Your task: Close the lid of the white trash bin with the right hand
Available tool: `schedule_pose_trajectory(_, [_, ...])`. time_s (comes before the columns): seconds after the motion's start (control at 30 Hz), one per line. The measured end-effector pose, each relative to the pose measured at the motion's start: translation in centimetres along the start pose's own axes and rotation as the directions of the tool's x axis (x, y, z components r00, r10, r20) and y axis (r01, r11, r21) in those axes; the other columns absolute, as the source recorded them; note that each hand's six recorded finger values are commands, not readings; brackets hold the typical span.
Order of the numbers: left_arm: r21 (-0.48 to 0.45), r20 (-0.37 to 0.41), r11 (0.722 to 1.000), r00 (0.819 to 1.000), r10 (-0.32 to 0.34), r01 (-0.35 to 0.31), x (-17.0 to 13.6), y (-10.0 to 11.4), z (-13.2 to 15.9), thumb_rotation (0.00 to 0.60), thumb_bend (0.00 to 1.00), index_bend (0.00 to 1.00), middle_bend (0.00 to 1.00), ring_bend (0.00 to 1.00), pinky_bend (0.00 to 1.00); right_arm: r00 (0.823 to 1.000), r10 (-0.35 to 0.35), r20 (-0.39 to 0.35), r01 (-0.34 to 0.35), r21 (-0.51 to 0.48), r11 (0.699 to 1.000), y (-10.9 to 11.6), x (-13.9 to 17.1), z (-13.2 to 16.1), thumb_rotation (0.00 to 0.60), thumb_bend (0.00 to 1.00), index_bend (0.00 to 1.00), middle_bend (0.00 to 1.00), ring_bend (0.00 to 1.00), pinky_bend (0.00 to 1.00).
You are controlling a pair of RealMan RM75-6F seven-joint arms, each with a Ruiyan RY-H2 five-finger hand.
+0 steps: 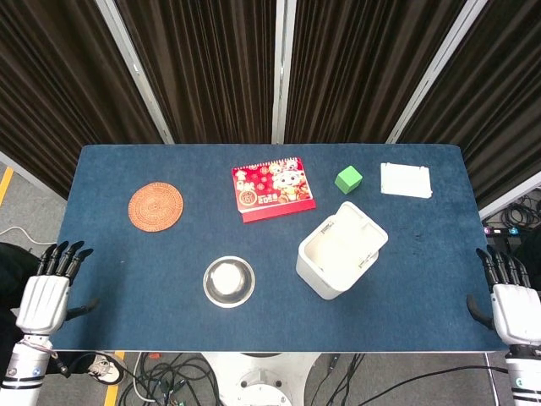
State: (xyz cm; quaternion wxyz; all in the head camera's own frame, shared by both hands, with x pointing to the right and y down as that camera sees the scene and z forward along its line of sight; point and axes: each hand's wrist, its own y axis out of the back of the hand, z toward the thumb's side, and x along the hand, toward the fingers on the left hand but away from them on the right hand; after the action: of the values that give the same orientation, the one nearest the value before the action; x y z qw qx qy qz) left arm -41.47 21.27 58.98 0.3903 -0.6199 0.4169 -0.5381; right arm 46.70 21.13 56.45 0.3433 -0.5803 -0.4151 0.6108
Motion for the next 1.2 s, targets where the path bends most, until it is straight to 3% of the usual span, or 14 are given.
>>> schedule_pose_trajectory(0.03, [-0.001,0.001,1.0,1.0,-0.002,0.002,0.0,-0.1,0.0,0.6,0.0,0.19,0.11,0.04,0.08,1.0,0.008,-0.003,-0.008,0.0,1.0,-0.1,-0.2,0.1,0.6,0.8,0.0,0.0,0.0,0.0])
schedule_pose_trajectory(0.13, [-0.004,0.001,1.0,1.0,-0.005,0.005,0.0,-0.3,0.0,0.6,0.0,0.19,0.11,0.04,0.08,0.999,0.021,-0.028,-0.021,-0.005,1.0,-0.3,-0.9,0.9,0.6,0.95,0.0,0.0,0.0,0.0])
schedule_pose_trajectory(0.2, [-0.006,0.001,1.0,1.0,-0.007,0.007,0.0,-0.3,0.0,0.6,0.0,0.19,0.11,0.04,0.08,0.998,0.025,-0.057,-0.026,-0.021,0.999,-0.4,-1.2,1.5,0.6,0.99,0.0,0.0,0.0,0.0])
schedule_pose_trajectory(0.33, [-0.01,-0.005,1.0,1.0,-0.006,0.006,-0.1,-0.3,-0.3,0.6,0.0,0.19,0.11,0.04,0.08,0.989,0.011,-0.145,-0.022,-0.072,0.997,-0.2,-2.1,3.4,0.6,1.0,0.0,0.0,0.0,0.0])
schedule_pose_trajectory(0.57, [-0.011,-0.009,1.0,1.0,-0.006,0.006,-0.2,-0.3,-0.6,0.6,0.0,0.19,0.11,0.04,0.08,0.951,-0.032,-0.306,-0.009,-0.132,0.991,0.6,-3.9,7.4,0.6,1.0,0.0,0.0,0.0,0.0])
schedule_pose_trajectory(0.7, [-0.011,-0.006,1.0,1.0,-0.008,0.008,-0.1,-0.4,-0.6,0.6,0.0,0.19,0.11,0.04,0.08,0.94,-0.015,-0.341,-0.032,-0.134,0.991,0.6,-4.7,8.8,0.6,1.0,0.0,0.0,0.0,0.0])
schedule_pose_trajectory(0.93, [-0.013,-0.011,1.0,1.0,-0.024,0.024,-0.1,-0.7,-0.7,0.6,0.0,0.19,0.11,0.04,0.08,0.938,0.014,-0.346,-0.065,-0.134,0.989,0.4,-6.4,10.2,0.6,1.0,0.0,0.0,0.0,0.0])
schedule_pose_trajectory(1.2, [-0.014,-0.011,1.0,1.0,-0.023,0.023,-0.1,-0.7,-0.8,0.6,0.0,0.19,0.11,0.04,0.08,0.912,0.022,-0.409,-0.078,-0.123,0.989,0.3,-6.7,12.8,0.6,1.0,0.0,0.0,0.0,0.0])
